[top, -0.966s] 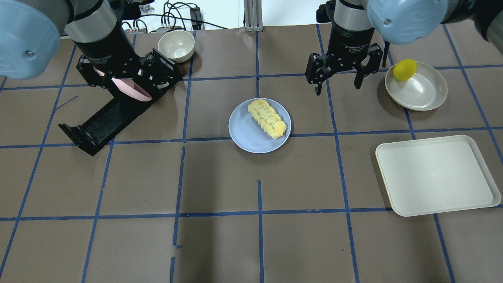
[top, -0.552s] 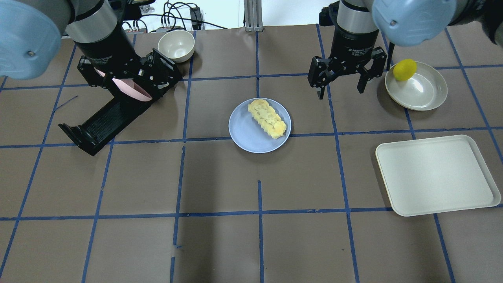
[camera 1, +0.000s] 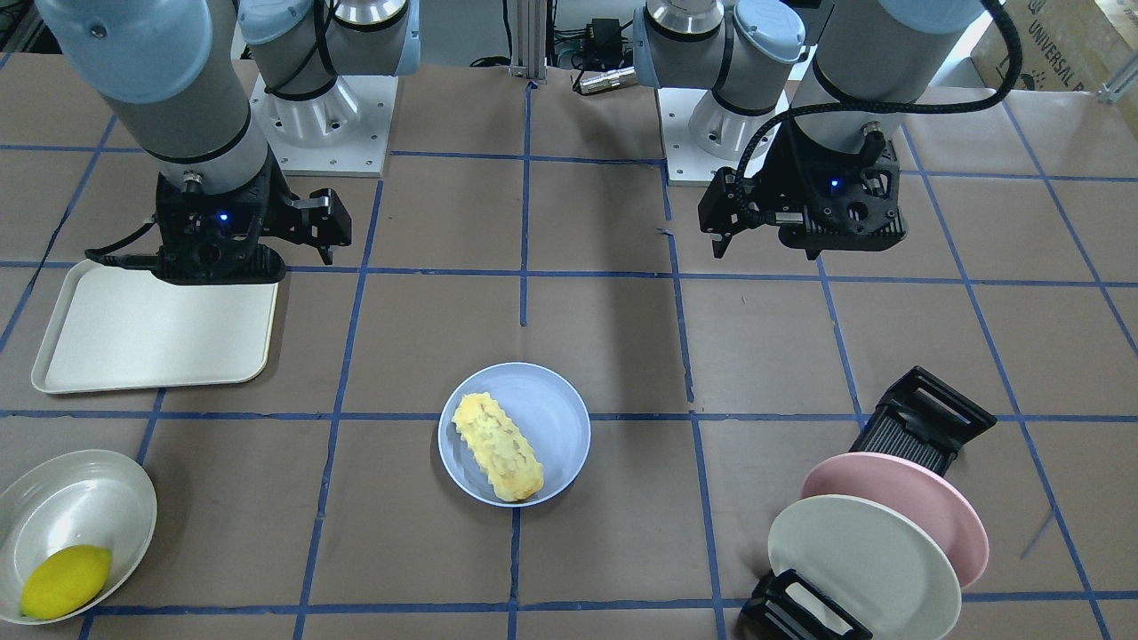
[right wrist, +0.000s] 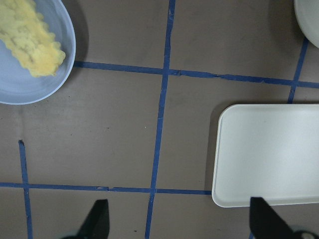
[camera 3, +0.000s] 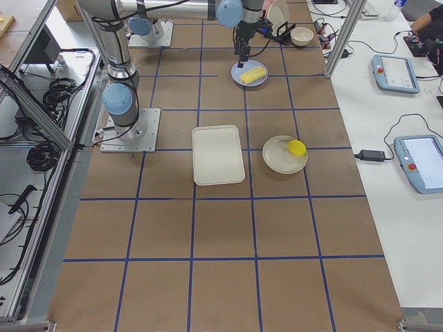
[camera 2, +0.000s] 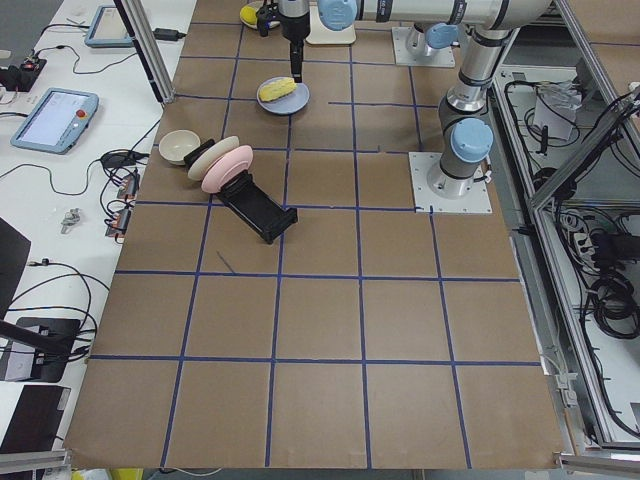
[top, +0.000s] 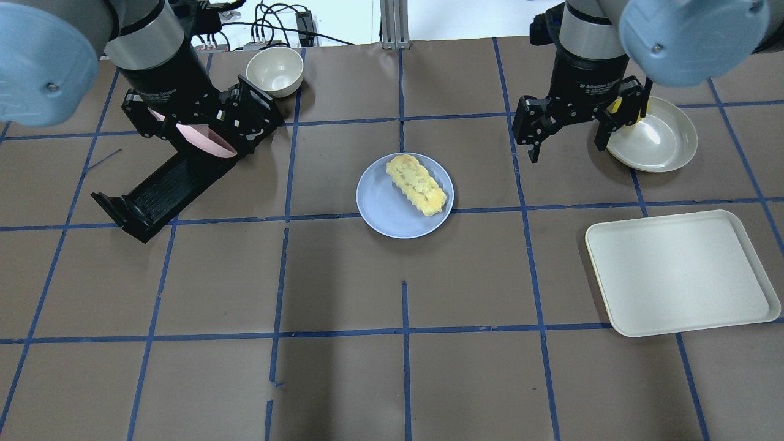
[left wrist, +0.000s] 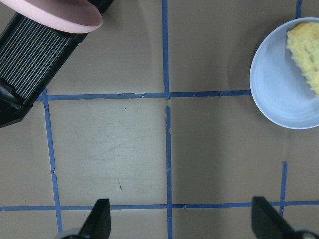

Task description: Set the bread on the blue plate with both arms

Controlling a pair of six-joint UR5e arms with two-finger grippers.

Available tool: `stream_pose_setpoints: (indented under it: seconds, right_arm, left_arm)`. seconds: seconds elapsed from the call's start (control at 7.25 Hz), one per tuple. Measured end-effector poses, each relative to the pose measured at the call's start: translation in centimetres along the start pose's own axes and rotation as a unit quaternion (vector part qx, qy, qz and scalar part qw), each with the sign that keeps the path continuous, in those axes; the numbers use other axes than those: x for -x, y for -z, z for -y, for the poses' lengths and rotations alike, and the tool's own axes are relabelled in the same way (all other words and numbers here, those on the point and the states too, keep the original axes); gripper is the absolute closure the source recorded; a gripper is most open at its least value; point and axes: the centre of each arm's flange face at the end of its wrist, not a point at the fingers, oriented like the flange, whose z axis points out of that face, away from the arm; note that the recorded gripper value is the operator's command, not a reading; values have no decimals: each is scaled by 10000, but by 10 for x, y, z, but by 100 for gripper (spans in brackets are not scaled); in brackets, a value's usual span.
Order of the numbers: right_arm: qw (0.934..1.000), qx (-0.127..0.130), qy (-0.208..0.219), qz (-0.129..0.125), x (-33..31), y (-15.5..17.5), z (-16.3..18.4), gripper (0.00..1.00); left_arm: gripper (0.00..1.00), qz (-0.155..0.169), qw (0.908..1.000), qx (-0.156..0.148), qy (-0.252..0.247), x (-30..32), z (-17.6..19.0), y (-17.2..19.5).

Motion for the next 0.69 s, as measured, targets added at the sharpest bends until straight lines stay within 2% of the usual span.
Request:
stream_pose_setpoints:
  seconds: [0.69]
  right_arm:
    - [10000,-16,-32,20,-3,1,0,1]
  left_arm:
    - [0,12,10000,10,-12,1,2,-1]
